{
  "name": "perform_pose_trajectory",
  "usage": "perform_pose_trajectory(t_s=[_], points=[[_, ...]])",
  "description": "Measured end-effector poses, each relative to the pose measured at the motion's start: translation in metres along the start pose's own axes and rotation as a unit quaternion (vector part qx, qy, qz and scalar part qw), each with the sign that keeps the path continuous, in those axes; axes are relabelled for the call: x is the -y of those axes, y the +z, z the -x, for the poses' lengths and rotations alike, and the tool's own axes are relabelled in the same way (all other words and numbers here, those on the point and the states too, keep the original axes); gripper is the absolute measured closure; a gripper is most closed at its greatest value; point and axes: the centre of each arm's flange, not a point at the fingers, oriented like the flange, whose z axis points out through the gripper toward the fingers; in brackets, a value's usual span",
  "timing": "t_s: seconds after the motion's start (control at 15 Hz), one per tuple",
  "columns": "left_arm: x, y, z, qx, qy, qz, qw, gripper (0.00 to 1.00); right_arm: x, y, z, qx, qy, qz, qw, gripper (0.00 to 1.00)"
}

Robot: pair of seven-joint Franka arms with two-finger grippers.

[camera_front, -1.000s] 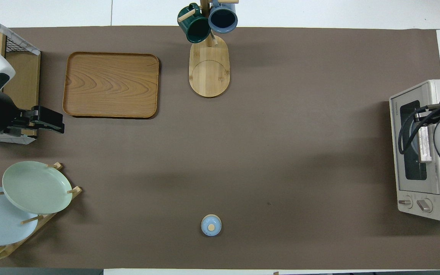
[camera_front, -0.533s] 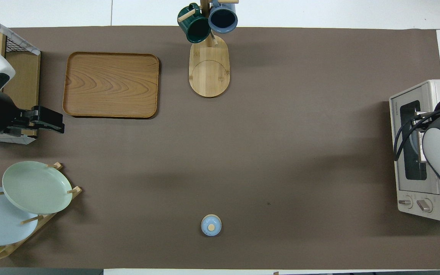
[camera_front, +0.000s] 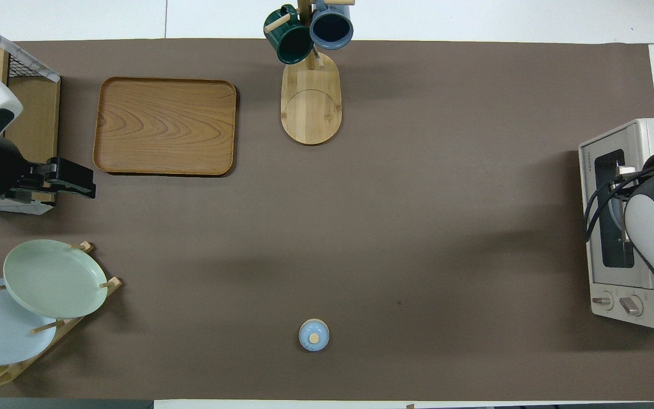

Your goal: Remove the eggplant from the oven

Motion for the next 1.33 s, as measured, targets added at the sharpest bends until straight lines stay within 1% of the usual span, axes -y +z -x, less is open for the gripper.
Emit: perform_pose_trajectory(t_s=[0.6,0.93,1.33], points=[[0.0,0.0,0.0,0.0,0.0,0.0,1.0,0.0,0.006,0.005,0.002,-0.003,-0.005,0.0,1.0,0.99],[0.0,0.0,0.0,0.0,0.0,0.0,1.0,0.0,0.022,0.009,0.004,-0.014,-0.019,0.001,1.0,0.99],[0.0,0.0,0.0,0.0,0.0,0.0,1.0,0.0,0.065,0.025,0.002,-0.032,-0.038,-0.026,0.998,0.99]])
